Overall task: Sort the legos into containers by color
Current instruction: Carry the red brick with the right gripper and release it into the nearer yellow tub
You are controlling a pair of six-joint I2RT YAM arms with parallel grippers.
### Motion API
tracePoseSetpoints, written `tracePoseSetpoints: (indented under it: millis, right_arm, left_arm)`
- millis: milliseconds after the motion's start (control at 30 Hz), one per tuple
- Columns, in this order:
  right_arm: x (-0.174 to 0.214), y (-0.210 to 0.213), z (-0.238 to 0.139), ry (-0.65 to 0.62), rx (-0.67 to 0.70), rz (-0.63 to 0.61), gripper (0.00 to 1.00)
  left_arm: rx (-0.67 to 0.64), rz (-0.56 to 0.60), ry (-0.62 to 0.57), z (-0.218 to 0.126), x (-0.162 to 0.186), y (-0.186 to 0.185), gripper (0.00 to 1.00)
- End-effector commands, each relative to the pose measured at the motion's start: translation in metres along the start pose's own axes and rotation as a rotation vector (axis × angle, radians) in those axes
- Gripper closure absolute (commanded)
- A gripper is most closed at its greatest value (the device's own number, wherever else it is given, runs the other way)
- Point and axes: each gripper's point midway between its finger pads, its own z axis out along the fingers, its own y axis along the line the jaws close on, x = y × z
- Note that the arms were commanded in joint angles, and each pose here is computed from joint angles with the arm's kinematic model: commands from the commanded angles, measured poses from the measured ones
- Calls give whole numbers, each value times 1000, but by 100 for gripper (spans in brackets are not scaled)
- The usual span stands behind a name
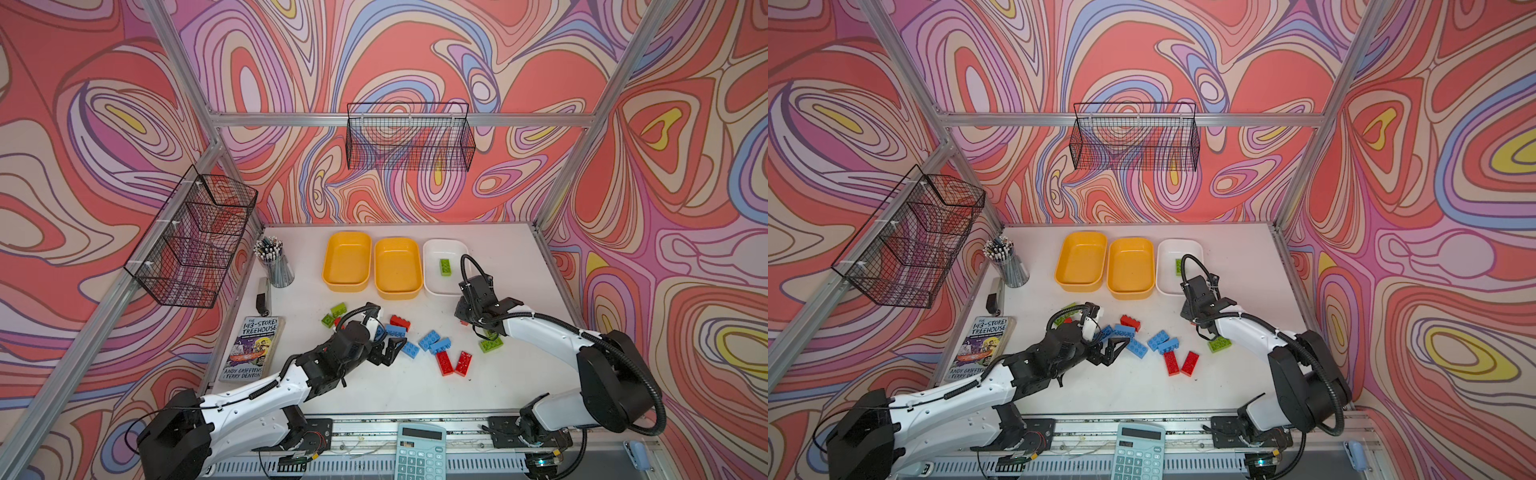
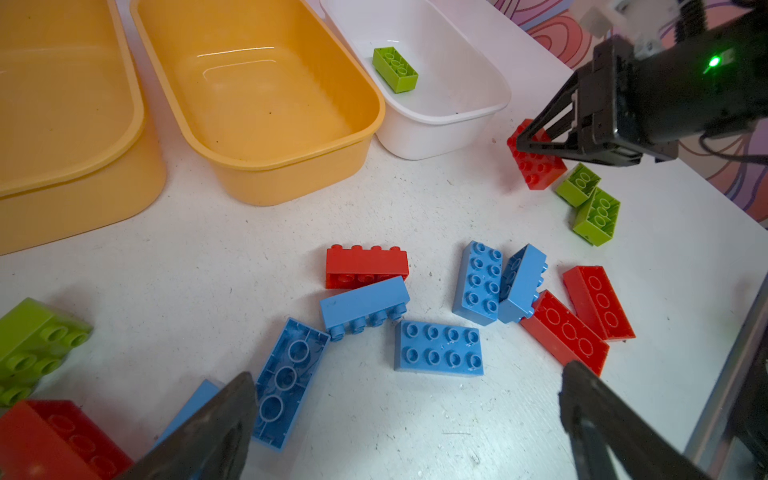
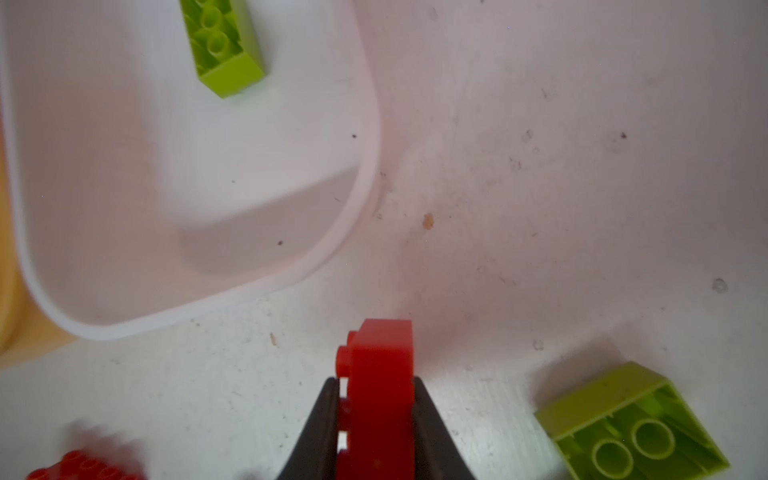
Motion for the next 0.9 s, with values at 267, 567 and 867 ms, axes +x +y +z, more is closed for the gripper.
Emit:
tracePoseSetpoints:
  millis: [267,567,867]
  right_arm:
    - [-64,114,-14,-67,-304,-46,79]
    - [-72,211,52,-11,-407,-138,79]
    - [-71,247,105,34,-414,-182,69]
  left_arm:
    - [-52,5,-6,-12,-9,7,0]
    - [-128,-43,-18,-37,-7,26,0]
    - [-207,-69,-44,-59,-7,45,0]
